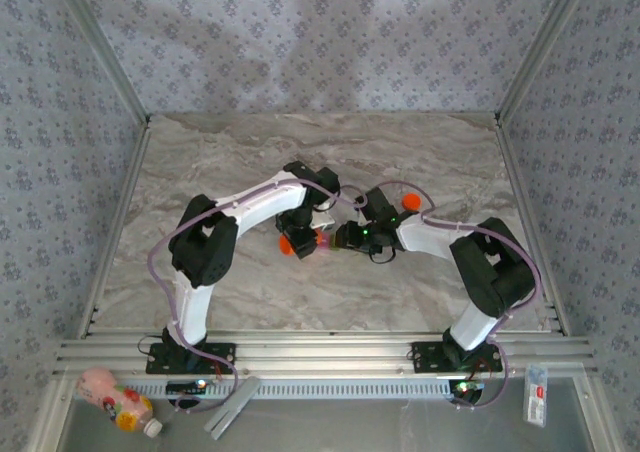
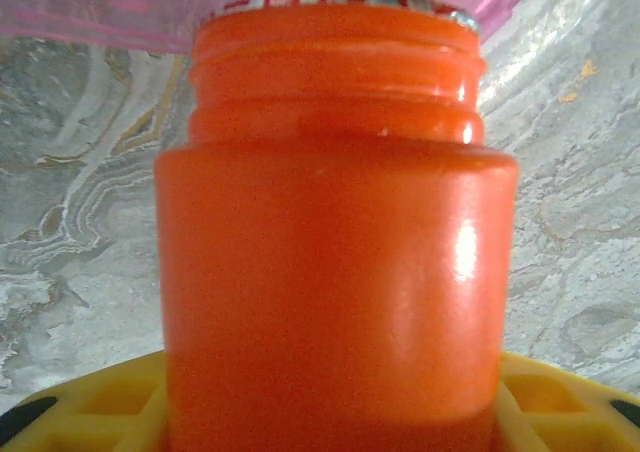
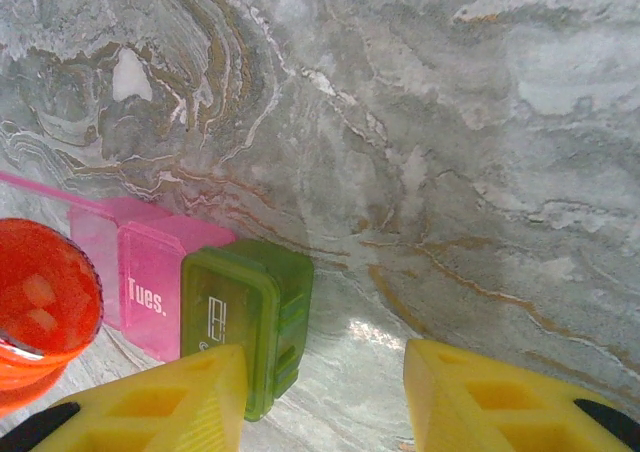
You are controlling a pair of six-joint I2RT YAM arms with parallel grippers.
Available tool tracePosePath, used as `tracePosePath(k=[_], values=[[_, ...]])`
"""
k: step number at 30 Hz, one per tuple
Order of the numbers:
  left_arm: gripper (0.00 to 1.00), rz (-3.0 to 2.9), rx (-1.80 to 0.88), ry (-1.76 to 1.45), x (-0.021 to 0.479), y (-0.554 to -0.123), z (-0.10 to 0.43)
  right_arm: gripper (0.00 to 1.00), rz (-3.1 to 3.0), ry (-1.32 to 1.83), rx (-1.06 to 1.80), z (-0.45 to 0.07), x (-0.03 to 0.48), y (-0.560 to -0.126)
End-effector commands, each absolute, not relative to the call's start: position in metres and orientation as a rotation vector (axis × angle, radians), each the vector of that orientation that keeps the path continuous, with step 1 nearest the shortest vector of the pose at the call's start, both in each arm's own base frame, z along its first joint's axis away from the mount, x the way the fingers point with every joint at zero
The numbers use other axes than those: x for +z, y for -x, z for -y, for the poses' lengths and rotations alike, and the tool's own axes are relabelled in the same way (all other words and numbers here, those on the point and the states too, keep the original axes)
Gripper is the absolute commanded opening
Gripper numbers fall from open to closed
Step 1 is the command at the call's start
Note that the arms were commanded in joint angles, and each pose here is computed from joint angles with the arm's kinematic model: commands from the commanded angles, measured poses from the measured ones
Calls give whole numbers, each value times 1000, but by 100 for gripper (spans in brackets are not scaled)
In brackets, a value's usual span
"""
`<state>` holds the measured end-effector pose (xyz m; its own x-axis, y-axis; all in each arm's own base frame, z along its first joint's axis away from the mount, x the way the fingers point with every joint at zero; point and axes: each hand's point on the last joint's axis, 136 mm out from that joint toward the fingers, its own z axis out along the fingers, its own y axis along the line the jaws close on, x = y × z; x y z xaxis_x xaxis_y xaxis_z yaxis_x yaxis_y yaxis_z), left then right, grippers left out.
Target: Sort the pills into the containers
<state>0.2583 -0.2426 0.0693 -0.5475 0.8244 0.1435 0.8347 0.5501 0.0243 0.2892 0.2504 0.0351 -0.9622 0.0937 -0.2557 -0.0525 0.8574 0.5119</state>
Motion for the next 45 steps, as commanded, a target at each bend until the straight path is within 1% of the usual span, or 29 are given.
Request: tracePosePath(k=[1, 22, 34, 45], values=[[0, 2695, -111, 1480, 97, -262, 242, 47, -2772, -38, 782, -257, 34, -290], [0, 2652, -131, 1415, 78, -257, 225, 47, -2779, -37, 778, -256, 33, -288], [0, 2655, -65, 1415, 82, -255, 229, 47, -2780, -34, 784, -257, 33, -289], [0, 2632, -122, 1459, 87, -253, 231, 47, -2780, -25, 786, -258, 34, -289]])
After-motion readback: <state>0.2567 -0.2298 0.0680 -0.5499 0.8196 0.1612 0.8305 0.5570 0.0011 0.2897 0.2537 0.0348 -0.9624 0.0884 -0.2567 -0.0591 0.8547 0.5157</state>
